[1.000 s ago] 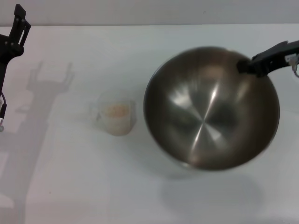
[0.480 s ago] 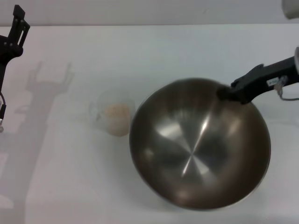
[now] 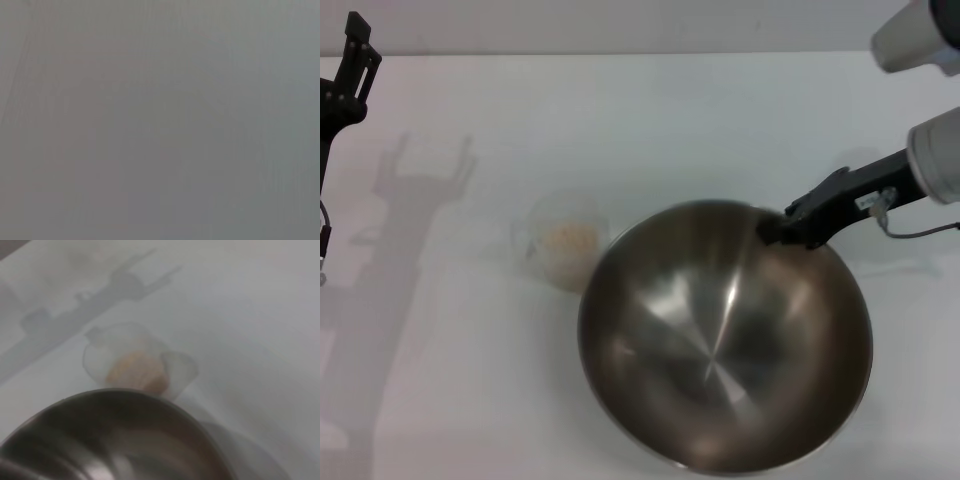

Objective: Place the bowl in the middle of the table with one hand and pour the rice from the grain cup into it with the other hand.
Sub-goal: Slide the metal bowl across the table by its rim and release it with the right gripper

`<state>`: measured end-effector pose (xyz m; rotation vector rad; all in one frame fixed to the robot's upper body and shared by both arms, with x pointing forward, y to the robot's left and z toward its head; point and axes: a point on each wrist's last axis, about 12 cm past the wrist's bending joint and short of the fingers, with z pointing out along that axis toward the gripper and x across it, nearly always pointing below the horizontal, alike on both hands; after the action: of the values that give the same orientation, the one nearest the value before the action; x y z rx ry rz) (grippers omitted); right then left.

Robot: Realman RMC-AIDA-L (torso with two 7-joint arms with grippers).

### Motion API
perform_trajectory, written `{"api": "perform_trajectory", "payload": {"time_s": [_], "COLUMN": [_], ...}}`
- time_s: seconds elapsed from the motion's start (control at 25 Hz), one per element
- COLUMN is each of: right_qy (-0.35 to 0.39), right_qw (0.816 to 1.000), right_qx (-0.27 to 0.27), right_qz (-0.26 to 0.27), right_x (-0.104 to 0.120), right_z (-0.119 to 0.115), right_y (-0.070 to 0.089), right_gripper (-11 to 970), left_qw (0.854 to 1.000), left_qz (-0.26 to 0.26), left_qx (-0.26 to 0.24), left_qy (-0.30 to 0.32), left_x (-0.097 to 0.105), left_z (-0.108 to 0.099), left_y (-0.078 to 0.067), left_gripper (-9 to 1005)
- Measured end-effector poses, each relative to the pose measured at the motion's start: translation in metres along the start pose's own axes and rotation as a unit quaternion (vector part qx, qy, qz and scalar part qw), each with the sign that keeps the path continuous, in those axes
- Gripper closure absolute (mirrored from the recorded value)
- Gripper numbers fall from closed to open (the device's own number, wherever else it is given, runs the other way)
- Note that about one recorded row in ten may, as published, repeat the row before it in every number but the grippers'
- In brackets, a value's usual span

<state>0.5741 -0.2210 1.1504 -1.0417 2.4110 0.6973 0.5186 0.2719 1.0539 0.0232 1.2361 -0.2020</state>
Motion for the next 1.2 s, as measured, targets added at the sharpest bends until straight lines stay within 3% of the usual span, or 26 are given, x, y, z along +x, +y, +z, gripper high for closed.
{"api": "perform_trajectory", "payload": {"time_s": [0.28, 0.72, 1.2], "right_qy": [0.014, 0.026, 0.002], "right_qw": [1.0, 1.0, 0.999], "right_qx": [-0.006, 0.008, 0.03], "right_qz": [0.0, 0.009, -0.024], "right_x": [-0.001, -0.003, -0.025], "right_z": [0.008, 0.007, -0.007], "right_y": [0.001, -0.001, 0.004], "right_gripper": [934, 857, 621], "left_qw": [1.0, 1.0, 1.0], "left_qz": [0.0, 0.0, 0.0], "left_qx": [0.0, 0.002, -0.001], "left_qy": [0.0, -0.002, -0.006], "left_x": [0.0, 0.0, -0.001], "left_z": [0.0, 0.002, -0.002], "left_y": [0.0, -0.001, 0.0], "left_gripper": [190, 191, 193]}}
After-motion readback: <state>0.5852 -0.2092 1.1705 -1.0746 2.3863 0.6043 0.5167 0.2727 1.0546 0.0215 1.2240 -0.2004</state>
